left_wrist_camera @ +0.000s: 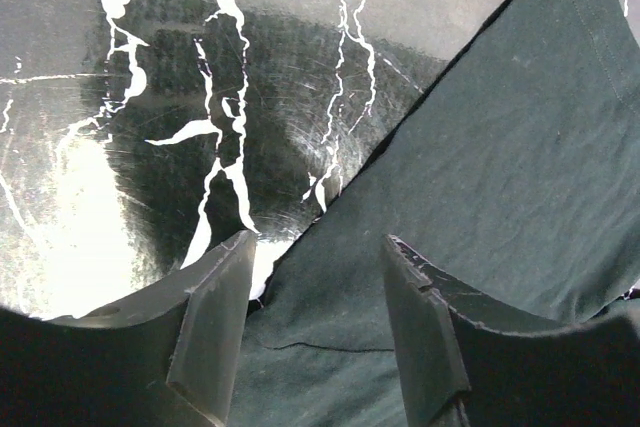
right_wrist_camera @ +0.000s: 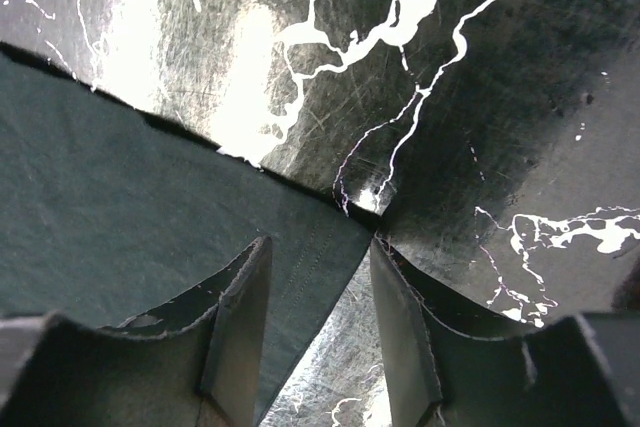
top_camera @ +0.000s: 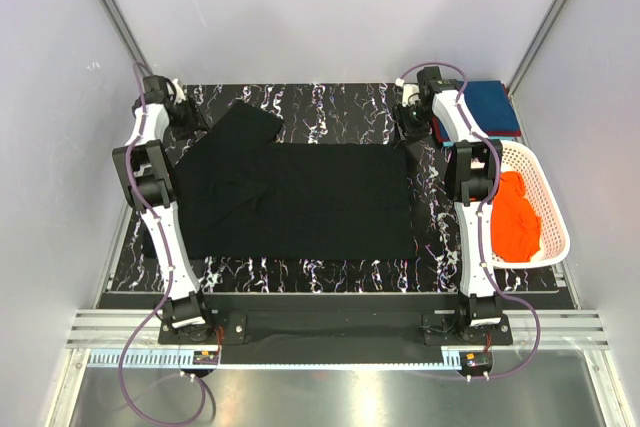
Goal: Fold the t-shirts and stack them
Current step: Fold the tshirt
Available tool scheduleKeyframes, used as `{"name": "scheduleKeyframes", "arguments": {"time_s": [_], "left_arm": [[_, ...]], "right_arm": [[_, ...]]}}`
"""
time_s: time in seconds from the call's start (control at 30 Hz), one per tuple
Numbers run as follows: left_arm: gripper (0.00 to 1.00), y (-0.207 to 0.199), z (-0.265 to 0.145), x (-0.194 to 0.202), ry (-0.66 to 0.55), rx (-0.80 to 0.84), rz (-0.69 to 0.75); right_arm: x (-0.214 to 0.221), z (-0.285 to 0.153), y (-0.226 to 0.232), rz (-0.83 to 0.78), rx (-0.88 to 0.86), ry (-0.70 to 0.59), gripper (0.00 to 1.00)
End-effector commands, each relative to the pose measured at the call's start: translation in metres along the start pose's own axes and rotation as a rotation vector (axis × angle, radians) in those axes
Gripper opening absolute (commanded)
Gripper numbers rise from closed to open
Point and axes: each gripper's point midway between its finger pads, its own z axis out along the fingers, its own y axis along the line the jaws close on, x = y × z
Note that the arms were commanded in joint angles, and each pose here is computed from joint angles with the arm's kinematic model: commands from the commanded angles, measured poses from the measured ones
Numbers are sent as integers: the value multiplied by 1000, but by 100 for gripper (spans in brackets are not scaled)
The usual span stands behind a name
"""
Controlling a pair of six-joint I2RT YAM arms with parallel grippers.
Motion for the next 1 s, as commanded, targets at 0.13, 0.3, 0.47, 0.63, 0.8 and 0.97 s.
{"name": "scheduleKeyframes", "arguments": {"time_s": [0.13,0.3,0.47,0.63,0.8,0.97], "left_arm": [[55,-3,0,-1,1,27,-9],[55,-4,-2,-1,0,29,0],[54,-5,-2,-1,0,39,10],[49,-6,-5,-1,0,37,28],[45,1,-6,1,3,-3,51],[42,-1,-7,6,18,11,57]], "right_arm": [[4,5,-4,-29,-20,15,50],[0,5,-13,-33,17,9,50],[1,10,-13,-38,-4,14,49],[4,14,-8,-35,-37,21,28],[0,11,-6,-41,-44,8,8],[-6,7,-5,-47,-41,-10,0]]}}
